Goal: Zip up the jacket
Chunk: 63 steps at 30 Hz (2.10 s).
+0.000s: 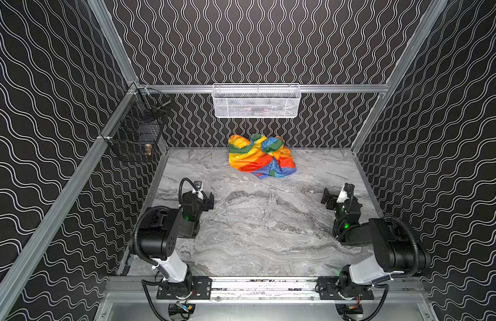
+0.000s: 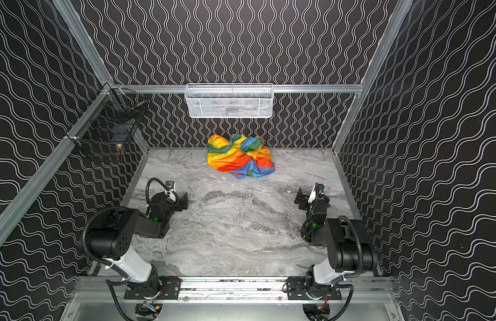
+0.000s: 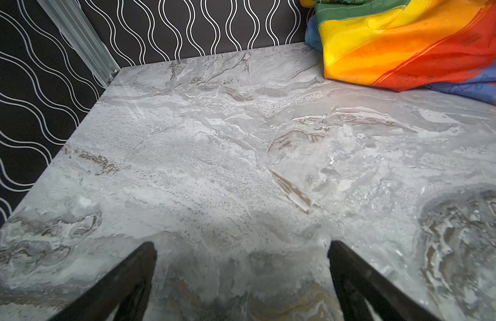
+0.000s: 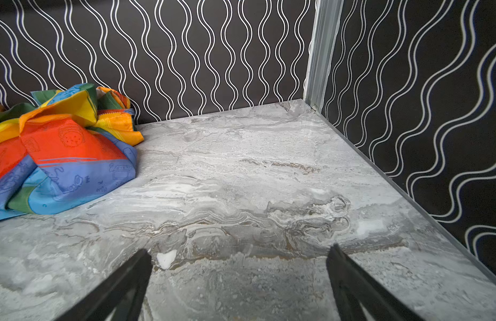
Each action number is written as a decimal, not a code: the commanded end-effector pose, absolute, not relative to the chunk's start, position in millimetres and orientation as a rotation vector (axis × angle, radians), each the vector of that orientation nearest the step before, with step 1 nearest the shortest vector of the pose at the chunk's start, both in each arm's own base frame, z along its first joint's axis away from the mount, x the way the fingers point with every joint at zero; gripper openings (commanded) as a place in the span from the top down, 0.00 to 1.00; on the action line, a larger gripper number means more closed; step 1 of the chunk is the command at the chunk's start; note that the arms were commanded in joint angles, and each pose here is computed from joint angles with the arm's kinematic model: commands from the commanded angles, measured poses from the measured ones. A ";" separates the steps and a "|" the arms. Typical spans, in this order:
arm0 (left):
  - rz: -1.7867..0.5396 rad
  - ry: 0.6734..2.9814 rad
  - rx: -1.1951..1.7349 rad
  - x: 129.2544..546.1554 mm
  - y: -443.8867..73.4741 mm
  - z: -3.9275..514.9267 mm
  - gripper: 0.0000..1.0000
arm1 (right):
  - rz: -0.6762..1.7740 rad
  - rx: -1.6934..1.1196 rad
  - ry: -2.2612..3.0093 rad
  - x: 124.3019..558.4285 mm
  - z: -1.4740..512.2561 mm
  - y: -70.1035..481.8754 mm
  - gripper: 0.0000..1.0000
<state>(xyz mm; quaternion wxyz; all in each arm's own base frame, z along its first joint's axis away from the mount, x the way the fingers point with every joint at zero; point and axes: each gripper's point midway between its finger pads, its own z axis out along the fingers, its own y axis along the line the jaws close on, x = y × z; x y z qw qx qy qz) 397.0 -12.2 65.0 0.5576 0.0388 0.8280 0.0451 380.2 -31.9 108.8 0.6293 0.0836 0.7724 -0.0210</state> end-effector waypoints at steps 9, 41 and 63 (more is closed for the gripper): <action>0.119 1.918 0.102 400.1 -11.8 73.9 0.01 | -0.048 0.174 1.734 380.9 117.6 -30.2 0.01; 0.147 1.908 0.101 398.3 -13.8 75.6 0.01 | -0.049 0.175 1.735 380.6 117.3 -30.4 0.01; 0.170 1.904 0.088 397.6 -11.4 77.6 0.01 | -0.065 0.191 1.714 378.7 122.2 -34.1 0.01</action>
